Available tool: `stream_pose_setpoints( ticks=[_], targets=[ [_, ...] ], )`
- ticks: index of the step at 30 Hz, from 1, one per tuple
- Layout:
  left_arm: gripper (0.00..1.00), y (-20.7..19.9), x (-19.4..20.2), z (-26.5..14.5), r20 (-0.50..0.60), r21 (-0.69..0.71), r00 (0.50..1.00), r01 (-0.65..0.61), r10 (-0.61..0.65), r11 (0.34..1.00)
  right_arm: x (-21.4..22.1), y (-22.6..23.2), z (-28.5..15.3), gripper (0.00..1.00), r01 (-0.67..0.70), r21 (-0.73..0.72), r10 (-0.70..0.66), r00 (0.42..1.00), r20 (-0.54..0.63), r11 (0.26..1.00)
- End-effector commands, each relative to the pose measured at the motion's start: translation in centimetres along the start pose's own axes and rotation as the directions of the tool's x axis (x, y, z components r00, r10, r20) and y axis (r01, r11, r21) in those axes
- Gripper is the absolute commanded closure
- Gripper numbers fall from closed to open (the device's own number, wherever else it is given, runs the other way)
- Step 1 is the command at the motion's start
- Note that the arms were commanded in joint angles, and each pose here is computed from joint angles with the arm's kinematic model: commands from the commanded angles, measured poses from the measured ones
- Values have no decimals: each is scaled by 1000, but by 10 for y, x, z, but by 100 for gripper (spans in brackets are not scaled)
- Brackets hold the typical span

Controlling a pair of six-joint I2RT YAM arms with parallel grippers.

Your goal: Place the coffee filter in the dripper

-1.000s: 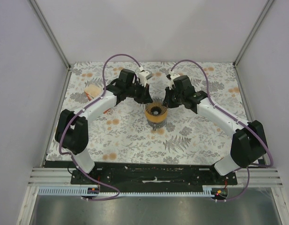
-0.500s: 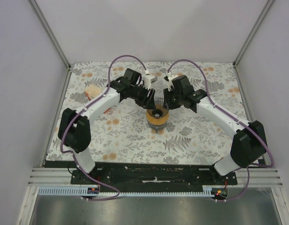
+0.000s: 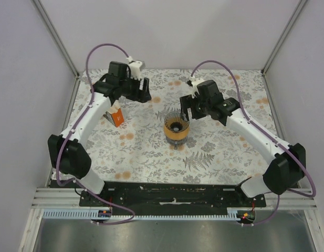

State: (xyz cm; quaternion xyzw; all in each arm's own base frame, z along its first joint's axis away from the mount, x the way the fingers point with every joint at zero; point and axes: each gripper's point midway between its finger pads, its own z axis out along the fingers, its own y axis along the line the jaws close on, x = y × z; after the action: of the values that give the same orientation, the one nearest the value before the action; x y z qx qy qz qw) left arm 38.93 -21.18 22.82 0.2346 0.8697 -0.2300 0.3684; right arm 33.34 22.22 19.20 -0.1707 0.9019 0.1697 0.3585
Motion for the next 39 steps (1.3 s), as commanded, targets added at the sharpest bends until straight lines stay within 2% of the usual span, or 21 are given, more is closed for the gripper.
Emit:
stream_pose_setpoints(
  ticks=[1, 6, 11, 14, 16, 18, 21, 24, 27, 29, 30, 31, 33, 35, 39],
  targets=[
    [15, 97, -3, -55, 150, -410, 980, 181, -130, 894, -30, -3, -34, 11, 17, 35, -21, 993, 114, 999],
    [9, 174, 27, -85, 257, -632, 939, 341, -226, 696, -25, -5, -36, 10, 20, 42, -24, 994, 111, 999],
    [8, 215, 54, -81, 272, -675, 908, 416, -318, 610, -15, -7, -33, 10, 25, 47, -29, 996, 89, 999],
    [16, 239, 71, -83, 286, -688, 879, 465, -381, 558, -10, -9, -32, 10, 33, 49, -37, 996, 80, 998],
    [20, 246, 78, -81, 286, -687, 871, 477, -400, 548, -8, -9, -33, 10, 34, 49, -38, 996, 78, 998],
    [27, 248, 85, -76, 271, -682, 870, 476, -413, 555, -8, -9, -32, 10, 36, 49, -40, 996, 78, 998],
    [32, 249, 96, -66, 238, -673, 867, 472, -438, 570, -7, -10, -31, 10, 36, 50, -39, 997, 72, 998],
    [46, 250, 105, -60, 219, -651, 854, 488, -472, 582, -7, -10, -31, 10, 36, 50, -39, 997, 72, 998],
    [65, 251, 110, -57, 206, -636, 847, 496, -490, 591, -7, -10, -32, 10, 36, 50, -39, 996, 75, 998],
    [82, 243, 109, -55, 181, -603, 846, 499, -502, 622, -7, -9, -36, 10, 37, 48, -41, 996, 81, 998],
    [92, 234, 105, -51, 167, -560, 846, 504, -506, 658, -7, -9, -37, 10, 39, 46, -43, 996, 82, 998],
    [98, 227, 102, -52, 163, -535, 849, 503, -502, 679, -9, -8, -39, 11, 44, 46, -48, 995, 87, 998],
    [98, 211, 91, -57, 170, -470, 857, 504, -486, 725, -14, -5, -45, 12, 52, 32, -55, 993, 101, 998],
    [98, 184, 75, -67, 172, -397, 891, 453, -420, 798, -25, 8, -56, 13, 86, -6, -84, 987, 139, 996],
    [98, 130, 61, -77, 108, -373, 977, 214, -187, 903, -40, 55, -70, 16, 232, -145, -194, 953, 234, 962]
  ],
)
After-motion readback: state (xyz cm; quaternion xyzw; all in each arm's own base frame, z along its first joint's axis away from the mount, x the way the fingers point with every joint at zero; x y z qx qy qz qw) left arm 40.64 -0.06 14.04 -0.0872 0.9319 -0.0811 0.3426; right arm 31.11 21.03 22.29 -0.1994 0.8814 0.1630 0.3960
